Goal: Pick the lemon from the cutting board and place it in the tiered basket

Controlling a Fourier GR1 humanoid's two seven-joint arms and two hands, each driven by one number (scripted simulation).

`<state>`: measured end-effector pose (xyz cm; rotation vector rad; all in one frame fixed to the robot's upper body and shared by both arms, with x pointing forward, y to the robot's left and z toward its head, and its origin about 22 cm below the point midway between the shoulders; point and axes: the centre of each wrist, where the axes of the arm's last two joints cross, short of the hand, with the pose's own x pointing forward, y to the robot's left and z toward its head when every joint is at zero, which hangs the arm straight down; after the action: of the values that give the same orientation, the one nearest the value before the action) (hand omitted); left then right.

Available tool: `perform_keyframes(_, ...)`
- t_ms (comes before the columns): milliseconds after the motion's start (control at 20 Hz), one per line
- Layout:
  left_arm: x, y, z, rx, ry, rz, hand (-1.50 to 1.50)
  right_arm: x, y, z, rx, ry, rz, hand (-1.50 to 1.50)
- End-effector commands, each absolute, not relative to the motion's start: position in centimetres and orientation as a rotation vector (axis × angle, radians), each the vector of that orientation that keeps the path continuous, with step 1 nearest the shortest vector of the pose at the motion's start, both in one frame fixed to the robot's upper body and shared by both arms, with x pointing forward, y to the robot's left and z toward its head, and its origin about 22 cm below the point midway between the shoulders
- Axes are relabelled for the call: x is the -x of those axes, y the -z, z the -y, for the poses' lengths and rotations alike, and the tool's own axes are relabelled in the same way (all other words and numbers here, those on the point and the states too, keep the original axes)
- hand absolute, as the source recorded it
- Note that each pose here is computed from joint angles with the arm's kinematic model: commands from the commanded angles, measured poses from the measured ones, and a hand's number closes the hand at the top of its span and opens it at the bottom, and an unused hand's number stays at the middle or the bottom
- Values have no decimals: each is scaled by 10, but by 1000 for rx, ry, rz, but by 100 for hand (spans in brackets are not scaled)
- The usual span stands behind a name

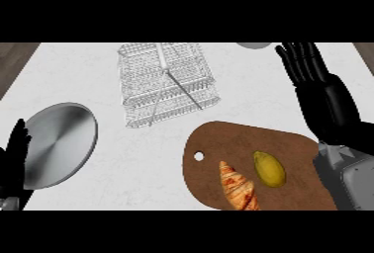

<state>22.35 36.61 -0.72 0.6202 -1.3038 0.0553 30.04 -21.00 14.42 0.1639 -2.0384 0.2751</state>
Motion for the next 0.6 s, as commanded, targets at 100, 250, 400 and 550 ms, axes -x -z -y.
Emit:
perform_keyframes(100,-248,-10,-314,-336,9,1392,0,-269,-113,225,-298,-307,2110,150)
perform_keyframes(250,-260,-21,-265,-56,78,1451,0,-261,-103,247,-398,-336,2181,150)
perform_keyframes(400,-251,-6,-251,12,43,1396,0,-254,-45,298,183,201,1969,-150)
perform_keyframes(550,-256,-23,-246,91,127,1403,0,-207,-13,306,103,50,2131,-150)
